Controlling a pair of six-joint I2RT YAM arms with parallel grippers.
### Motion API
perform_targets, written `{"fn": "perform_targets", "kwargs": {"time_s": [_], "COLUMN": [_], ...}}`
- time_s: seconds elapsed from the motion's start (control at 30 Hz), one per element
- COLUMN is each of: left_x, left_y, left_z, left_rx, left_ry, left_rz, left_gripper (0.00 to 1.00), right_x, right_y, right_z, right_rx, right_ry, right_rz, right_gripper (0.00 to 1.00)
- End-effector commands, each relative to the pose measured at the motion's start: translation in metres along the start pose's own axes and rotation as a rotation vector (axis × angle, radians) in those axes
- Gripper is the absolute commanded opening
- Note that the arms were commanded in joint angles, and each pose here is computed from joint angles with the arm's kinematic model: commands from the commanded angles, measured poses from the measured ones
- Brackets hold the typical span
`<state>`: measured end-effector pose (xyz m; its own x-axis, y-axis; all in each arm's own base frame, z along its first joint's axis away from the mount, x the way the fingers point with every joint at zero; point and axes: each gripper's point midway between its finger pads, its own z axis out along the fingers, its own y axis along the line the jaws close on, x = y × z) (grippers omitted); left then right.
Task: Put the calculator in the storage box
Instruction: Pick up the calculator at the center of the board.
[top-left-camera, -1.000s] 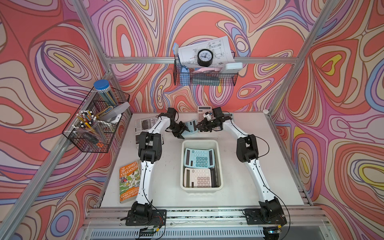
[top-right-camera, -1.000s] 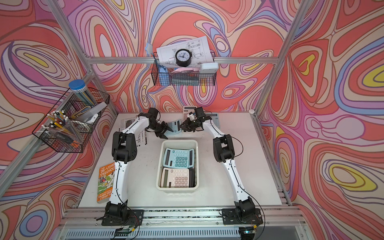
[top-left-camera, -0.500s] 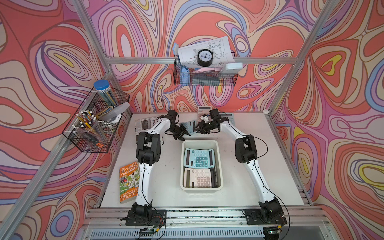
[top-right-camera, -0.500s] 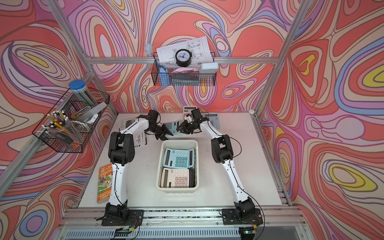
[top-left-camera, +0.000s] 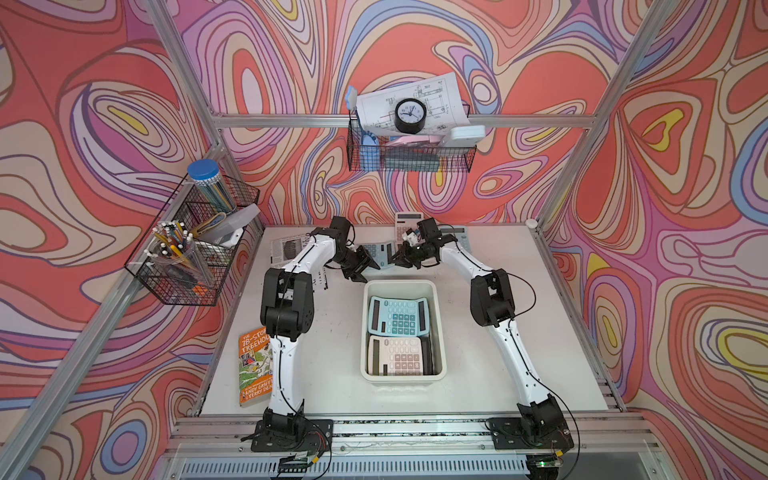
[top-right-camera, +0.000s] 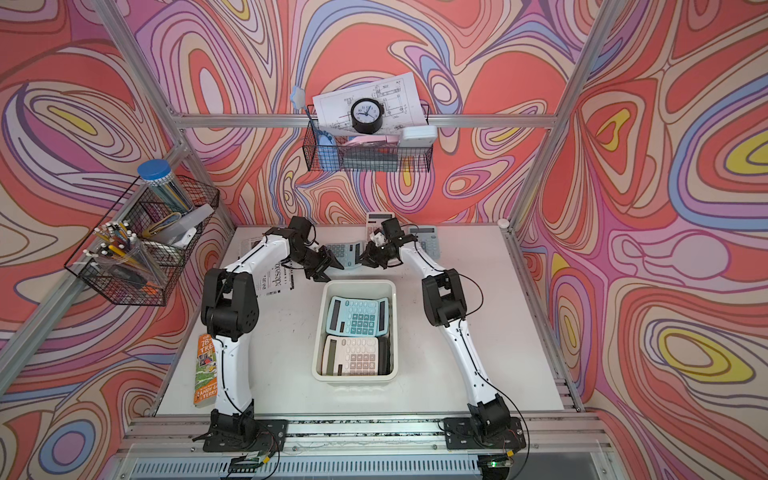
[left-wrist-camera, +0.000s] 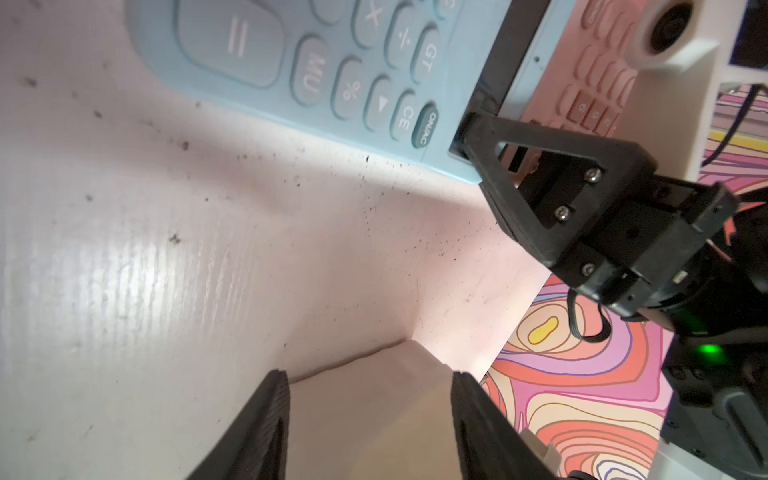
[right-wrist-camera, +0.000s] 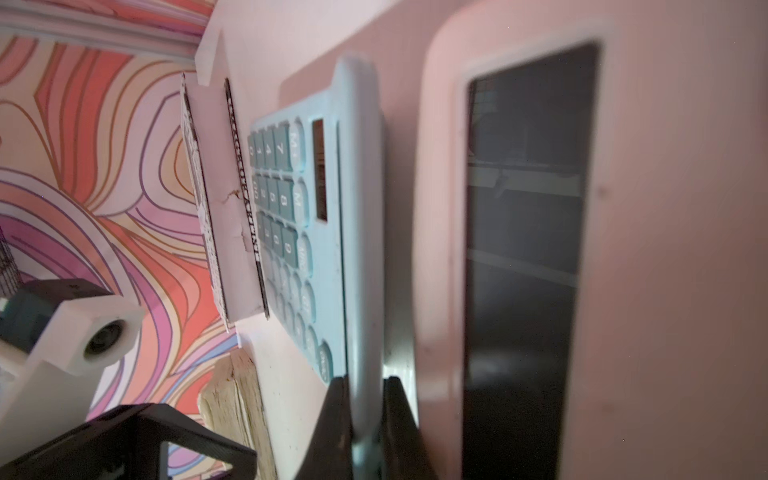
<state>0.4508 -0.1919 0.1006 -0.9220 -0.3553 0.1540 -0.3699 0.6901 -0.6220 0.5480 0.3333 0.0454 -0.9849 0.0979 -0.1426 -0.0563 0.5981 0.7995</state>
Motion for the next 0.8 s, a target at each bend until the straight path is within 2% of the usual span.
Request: {"fn": "perform_targets", "kwargs": {"time_s": [0.0, 0.2, 0.53, 0.77], "left_x": [0.009, 0.018, 0.033, 0.042], "left_y": [-0.013, -0.026, -0.039, -0.051], "left_z": [-0.016, -0.038, -0.075, -0.104], "left_rx": [0.024, 0.053, 0.075, 0.086], "left_ry": [-0.039, -0.090, -0.173, -0.239], "left_rz": [0.049, 0.078, 0.116, 0.145], "left_gripper": [0.58, 0.62, 0.85, 0.94], "right_x": [0.019, 0.015, 0.013, 0.029], "right_y": [-0.012, 0.023, 0.082, 0.113], "right_z": [-0.004, -0.027, -0.071, -0.106], "right_rx": [0.072, 0.017, -0.066, -0.097], "right_ry": [0.042, 0.012, -0.054, -0.077], "right_rz": [0.039, 0.011, -0.026, -0.052], "right_gripper": [0.02, 0.00, 0.00, 0.00]}}
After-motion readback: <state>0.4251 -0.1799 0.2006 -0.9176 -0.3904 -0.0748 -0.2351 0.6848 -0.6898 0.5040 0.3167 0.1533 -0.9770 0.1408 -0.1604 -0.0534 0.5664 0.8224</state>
